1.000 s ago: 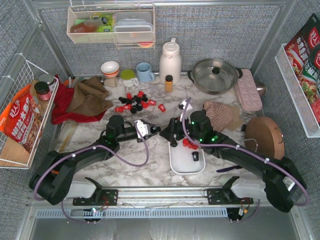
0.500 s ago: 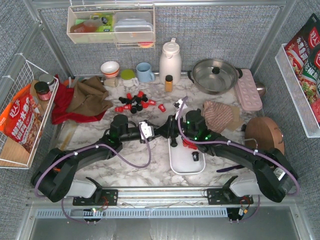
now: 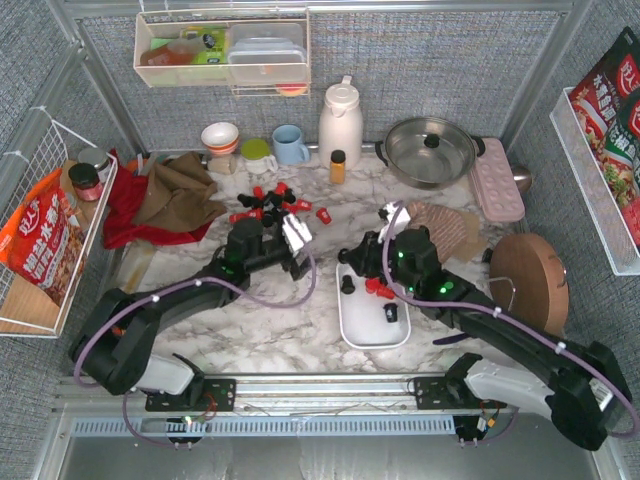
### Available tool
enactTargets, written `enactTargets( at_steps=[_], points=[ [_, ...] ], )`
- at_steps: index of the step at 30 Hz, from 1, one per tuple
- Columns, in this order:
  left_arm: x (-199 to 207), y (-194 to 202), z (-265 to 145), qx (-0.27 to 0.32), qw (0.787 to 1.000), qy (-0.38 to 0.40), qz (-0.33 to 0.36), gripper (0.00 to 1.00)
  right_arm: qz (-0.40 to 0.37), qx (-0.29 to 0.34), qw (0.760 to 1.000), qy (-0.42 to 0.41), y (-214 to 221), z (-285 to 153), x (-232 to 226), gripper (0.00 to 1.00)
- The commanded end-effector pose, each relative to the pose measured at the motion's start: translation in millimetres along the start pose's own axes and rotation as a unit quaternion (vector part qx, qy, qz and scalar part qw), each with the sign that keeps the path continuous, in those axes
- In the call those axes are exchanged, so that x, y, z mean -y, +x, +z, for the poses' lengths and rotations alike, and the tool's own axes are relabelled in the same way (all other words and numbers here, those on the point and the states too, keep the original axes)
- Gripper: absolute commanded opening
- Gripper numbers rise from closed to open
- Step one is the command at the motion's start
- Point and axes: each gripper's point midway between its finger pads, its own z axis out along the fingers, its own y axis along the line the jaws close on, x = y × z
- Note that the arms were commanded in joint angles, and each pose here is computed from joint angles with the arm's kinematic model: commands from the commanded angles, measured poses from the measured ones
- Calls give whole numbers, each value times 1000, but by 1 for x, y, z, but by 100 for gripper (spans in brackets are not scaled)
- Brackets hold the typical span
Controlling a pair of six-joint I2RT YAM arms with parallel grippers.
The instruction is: Mix the coffee capsules in the storage basket
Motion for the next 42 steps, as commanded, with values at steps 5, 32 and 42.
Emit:
enactTargets(
  at_steps=[5, 32, 42],
  points=[
    [-123, 78, -19, -187, 918, -270, -222, 99, -125, -84, 974, 167, 40, -54, 79, 23],
    [-194, 213, -104, -373, 727, -427, -387, 85, -104, -159, 976, 106, 85, -61, 66, 56],
    [-193, 227, -96, -340, 758, -385, -401, 83, -107, -145, 980, 82, 80, -62, 57, 56]
  ],
)
